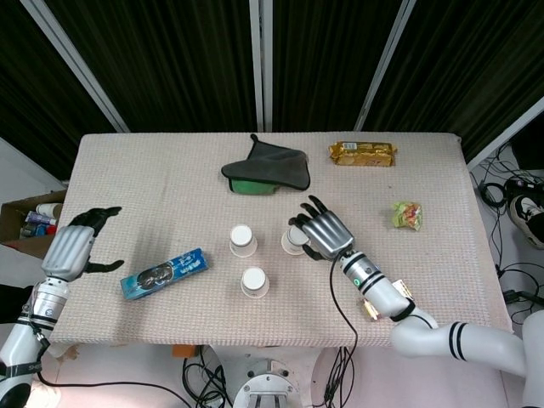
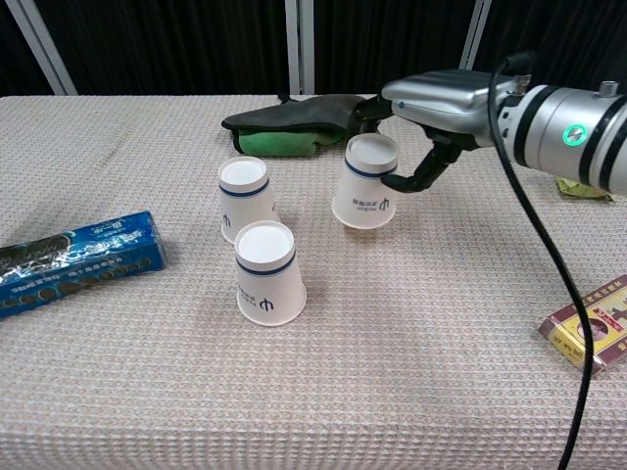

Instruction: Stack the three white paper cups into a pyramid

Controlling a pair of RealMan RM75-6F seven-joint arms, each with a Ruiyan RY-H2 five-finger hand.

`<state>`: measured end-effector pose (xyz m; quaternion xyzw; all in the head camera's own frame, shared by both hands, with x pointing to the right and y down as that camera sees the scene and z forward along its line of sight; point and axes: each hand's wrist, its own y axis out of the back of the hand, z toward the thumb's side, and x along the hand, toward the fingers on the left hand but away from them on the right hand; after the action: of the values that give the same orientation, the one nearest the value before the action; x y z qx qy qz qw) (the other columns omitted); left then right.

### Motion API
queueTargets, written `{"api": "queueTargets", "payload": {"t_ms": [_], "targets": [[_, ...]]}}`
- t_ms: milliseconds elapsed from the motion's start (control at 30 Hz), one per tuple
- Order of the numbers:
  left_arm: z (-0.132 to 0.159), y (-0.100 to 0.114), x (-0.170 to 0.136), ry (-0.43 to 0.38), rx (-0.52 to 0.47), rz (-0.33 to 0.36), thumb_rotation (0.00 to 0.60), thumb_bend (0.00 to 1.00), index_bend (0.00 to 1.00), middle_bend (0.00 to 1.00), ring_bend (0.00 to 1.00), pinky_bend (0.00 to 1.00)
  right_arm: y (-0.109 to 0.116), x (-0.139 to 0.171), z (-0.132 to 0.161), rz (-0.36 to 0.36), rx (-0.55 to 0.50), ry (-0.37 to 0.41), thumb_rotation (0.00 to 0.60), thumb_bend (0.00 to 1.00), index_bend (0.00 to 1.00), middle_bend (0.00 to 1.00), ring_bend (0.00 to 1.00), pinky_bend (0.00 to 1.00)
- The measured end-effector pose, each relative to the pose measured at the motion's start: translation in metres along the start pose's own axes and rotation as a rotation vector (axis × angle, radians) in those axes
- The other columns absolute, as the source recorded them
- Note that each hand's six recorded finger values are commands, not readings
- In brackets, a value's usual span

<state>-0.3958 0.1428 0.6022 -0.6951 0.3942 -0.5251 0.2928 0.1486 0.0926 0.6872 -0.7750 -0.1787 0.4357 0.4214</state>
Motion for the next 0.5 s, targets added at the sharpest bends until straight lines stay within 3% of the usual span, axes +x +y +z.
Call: {"api": "queueTargets", "payload": {"t_ms": [500], "targets": [[-0.01, -0.008, -0.003, 0.013, 0.004, -0.022, 0.6, 0.1, 0.13, 0.19, 0.14, 0.2, -0.011, -0.048, 0.045, 0.039, 0.005, 0.014, 0.6, 0.37, 0.41, 0.36, 0.1, 0.08]]}}
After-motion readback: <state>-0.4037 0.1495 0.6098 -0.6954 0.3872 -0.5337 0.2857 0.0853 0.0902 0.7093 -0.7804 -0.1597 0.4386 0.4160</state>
